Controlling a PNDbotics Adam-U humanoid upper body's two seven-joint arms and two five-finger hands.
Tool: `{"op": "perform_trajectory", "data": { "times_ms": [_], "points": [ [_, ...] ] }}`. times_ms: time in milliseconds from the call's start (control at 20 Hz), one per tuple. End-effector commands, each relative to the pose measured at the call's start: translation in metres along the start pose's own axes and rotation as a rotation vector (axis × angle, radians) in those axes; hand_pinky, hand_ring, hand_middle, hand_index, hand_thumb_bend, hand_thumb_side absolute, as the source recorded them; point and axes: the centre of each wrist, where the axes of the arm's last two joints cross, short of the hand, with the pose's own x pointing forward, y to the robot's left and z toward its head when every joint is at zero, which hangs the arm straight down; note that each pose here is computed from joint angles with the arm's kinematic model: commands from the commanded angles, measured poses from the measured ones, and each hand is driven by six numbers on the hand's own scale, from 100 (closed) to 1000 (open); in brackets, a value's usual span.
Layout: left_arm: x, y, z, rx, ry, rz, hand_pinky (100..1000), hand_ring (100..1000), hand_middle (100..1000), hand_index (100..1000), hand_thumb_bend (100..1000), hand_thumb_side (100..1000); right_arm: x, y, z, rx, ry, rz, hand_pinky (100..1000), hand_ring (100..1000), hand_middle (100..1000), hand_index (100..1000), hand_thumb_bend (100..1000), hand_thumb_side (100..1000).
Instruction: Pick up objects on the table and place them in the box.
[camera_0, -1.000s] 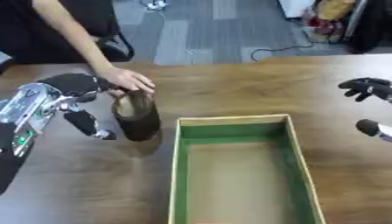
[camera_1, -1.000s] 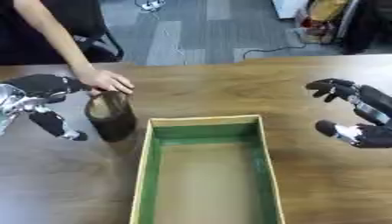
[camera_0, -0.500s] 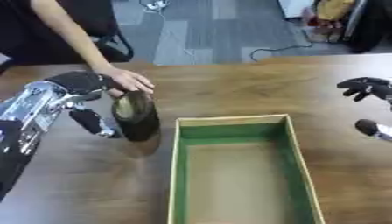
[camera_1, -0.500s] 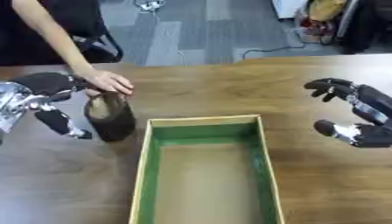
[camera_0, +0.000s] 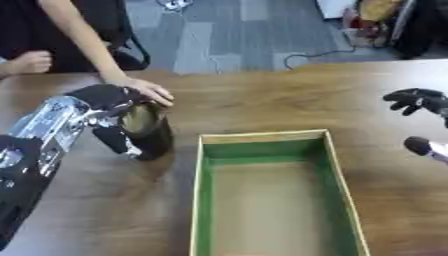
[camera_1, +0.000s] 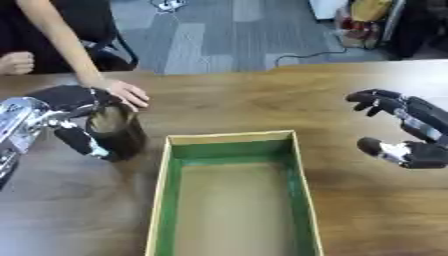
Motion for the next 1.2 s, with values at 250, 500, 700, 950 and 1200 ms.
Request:
{"op": "perform_trajectory", "data": {
  "times_ms": [250, 500, 700, 950, 1200],
  "points": [
    [-0.002, -0.014, -0.002, -0.013, -0.003, 0.051, 100, 114, 759, 835, 687, 529, 0.001, -0.011, -0.001, -0.016, -0.007, 0.021, 716, 806, 883, 972, 521, 980],
    [-0.004, -0.013, 0.002, -0.014, -0.033, 0.067, 100, 114, 743, 821, 691, 530, 0.000, -0.010, 0.001, -0.014, 0.000, 0.019, 716, 807, 883, 972, 519, 980],
    [-0.004, -0.003, 0.009, 0.018, -0.054, 0.060, 100, 108, 729, 810, 691, 533, -0.001, -0.009, 0.003, -0.011, 0.008, 0.017, 716, 807, 884, 972, 516, 980],
    [0.004, 0.011, 0.016, 0.060, -0.090, 0.041, 100, 114, 738, 811, 684, 540, -0.001, -0.007, 0.004, -0.009, 0.012, 0.012, 716, 807, 884, 972, 501, 980],
    [0.008, 0.021, 0.021, 0.073, -0.102, 0.009, 100, 121, 746, 815, 669, 547, -0.002, -0.007, 0.004, -0.009, 0.013, 0.008, 716, 807, 884, 972, 495, 980]
  ]
}}
